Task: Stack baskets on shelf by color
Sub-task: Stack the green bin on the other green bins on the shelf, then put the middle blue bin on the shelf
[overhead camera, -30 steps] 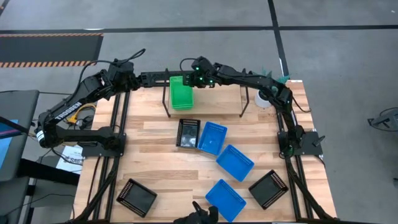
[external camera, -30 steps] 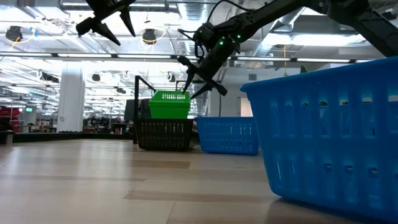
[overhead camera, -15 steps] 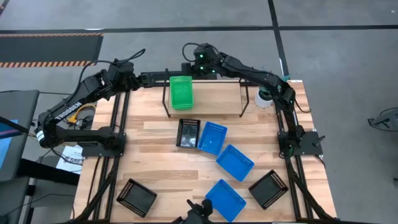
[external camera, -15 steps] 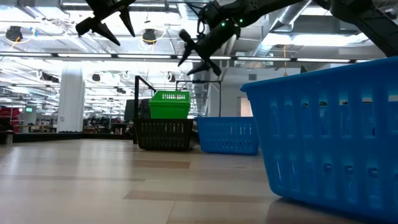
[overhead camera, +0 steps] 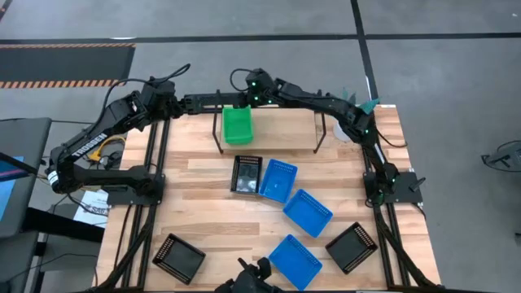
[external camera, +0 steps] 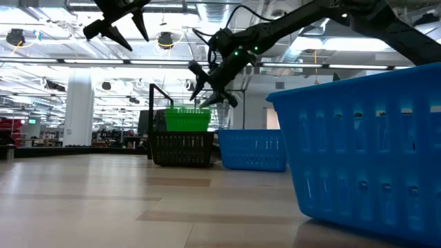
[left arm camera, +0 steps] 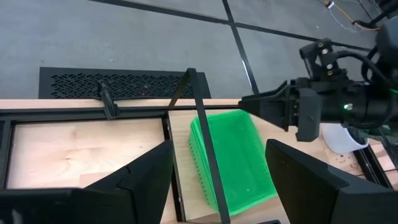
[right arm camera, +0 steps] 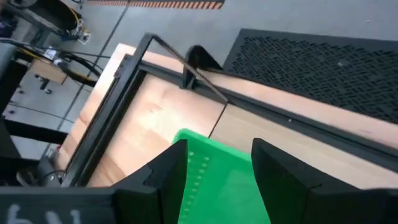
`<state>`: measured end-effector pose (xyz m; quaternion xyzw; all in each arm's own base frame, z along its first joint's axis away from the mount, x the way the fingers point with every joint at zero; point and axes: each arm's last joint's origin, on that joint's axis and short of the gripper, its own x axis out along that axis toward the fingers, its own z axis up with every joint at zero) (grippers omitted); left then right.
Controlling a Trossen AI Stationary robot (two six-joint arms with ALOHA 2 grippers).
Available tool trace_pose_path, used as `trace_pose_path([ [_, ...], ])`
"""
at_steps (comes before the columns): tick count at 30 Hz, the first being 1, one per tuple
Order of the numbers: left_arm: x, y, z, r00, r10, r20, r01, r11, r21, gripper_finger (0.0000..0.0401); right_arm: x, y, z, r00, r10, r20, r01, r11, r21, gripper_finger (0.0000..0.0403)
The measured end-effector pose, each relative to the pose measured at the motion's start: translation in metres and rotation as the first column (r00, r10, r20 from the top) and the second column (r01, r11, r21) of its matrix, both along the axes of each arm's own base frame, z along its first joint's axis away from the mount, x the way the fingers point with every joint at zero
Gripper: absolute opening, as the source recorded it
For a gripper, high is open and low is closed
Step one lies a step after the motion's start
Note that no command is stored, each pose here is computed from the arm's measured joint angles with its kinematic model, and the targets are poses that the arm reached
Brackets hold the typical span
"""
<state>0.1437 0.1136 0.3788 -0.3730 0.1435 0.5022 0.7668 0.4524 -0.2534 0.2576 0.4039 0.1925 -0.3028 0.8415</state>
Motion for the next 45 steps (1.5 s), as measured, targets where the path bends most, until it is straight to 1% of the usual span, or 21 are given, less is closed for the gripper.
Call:
trace_pose_path([
  [3, 0.0, 0.0, 0.0, 1.0, 0.0, 0.0, 0.0, 1.0, 0.0, 0.0244, 0.001, 0.0, 0.002, 1.0, 0.005, 0.023, -0.004, 1.0, -0.017, 0.02],
  [5, 0.0, 0.0, 0.0, 1.0, 0.0, 0.0, 0.0, 1.0, 0.001, 0.0244, -0.002, 0.001, 0.012, 0.999, 0.008, 0.033, -0.007, 1.0, -0.025, 0.02],
  [7, 0.0, 0.0, 0.0, 1.0, -0.002, -0.002, 0.002, 1.0, 0.003, 0.0244, -0.007, 0.001, 0.027, 0.998, 0.011, 0.06, -0.008, 0.998, -0.057, 0.02],
  [10, 0.0, 0.0, 0.0, 1.0, -0.003, -0.003, 0.003, 1.0, 0.006, 0.0244, -0.023, 0.002, 0.055, 0.997, 0.024, 0.067, -0.016, 0.994, -0.112, 0.02],
  [14, 0.0, 0.0, 0.0, 1.0, -0.002, -0.003, 0.002, 1.0, 0.007, 0.0244, -0.051, 0.01, 0.089, 1.0, 0.028, 0.013, -0.026, 0.991, -0.128, 0.02],
  [17, 0.0, 0.0, 0.0, 1.0, -0.005, -0.007, 0.005, 1.0, 0.002, 0.0244, -0.073, 0.022, 0.102, 0.996, 0.032, -0.082, -0.038, 0.997, -0.072, 0.02],
  [19, 0.0, 0.0, 0.0, 1.0, -0.01, -0.009, 0.01, 1.0, 0.004, 0.0244, -0.087, 0.034, 0.108, 0.983, 0.056, -0.175, -0.062, 0.998, -0.027, 0.02],
  [22, 0.0, 0.0, 0.0, 1.0, -0.018, -0.017, 0.019, 1.0, 0.008, 0.0244, -0.104, 0.057, 0.111, 0.946, 0.107, -0.305, -0.094, 0.994, 0.057, 0.02],
  [24, 0.0, 0.0, 0.0, 1.0, -0.022, -0.016, 0.022, 1.0, 0.005, 0.0244, -0.111, 0.076, 0.111, 0.9, 0.173, -0.4, -0.14, 0.984, 0.111, 0.02],
  [28, 0.001, -0.001, 0.0, 0.999, -0.046, 0.003, 0.046, 0.999, -0.013, 0.0244, -0.117, 0.117, 0.109, 0.8, 0.291, -0.524, -0.212, 0.955, 0.207, 0.02],
  [30, 0.001, -0.001, 0.0, 0.998, -0.063, 0.012, 0.063, 0.998, -0.023, 0.0244, -0.115, 0.141, 0.108, 0.753, 0.308, -0.581, -0.224, 0.951, 0.213, 0.02],
  [32, 0.002, -0.001, -0.001, 0.996, -0.084, 0.009, 0.085, 0.996, -0.029, 0.0244, -0.114, 0.163, 0.106, 0.707, 0.295, -0.643, -0.21, 0.956, 0.207, 0.02],
  [34, 0.003, -0.001, -0.001, 0.996, -0.088, 0.005, 0.088, 0.996, -0.031, 0.0244, -0.113, 0.183, 0.104, 0.673, 0.291, -0.68, -0.202, 0.957, 0.211, 0.02],
  [37, 0.003, 0.0, -0.001, 0.995, -0.096, -0.002, 0.096, 0.995, -0.022, 0.0244, -0.11, 0.206, 0.094, 0.646, 0.29, -0.706, -0.174, 0.957, 0.233, 0.02],
  [40, 0.007, 0.002, -0.003, 0.99, -0.137, -0.017, 0.137, 0.99, -0.025, 0.0244, -0.114, 0.224, 0.081, 0.624, 0.295, -0.723, -0.122, 0.952, 0.282, 0.02],
  [45, 0.018, 0.007, -0.011, 0.971, -0.232, -0.053, 0.229, 0.972, -0.058, 0.0244, -0.143, 0.249, 0.067, 0.586, 0.343, -0.734, -0.039, 0.917, 0.397, 0.02],
])
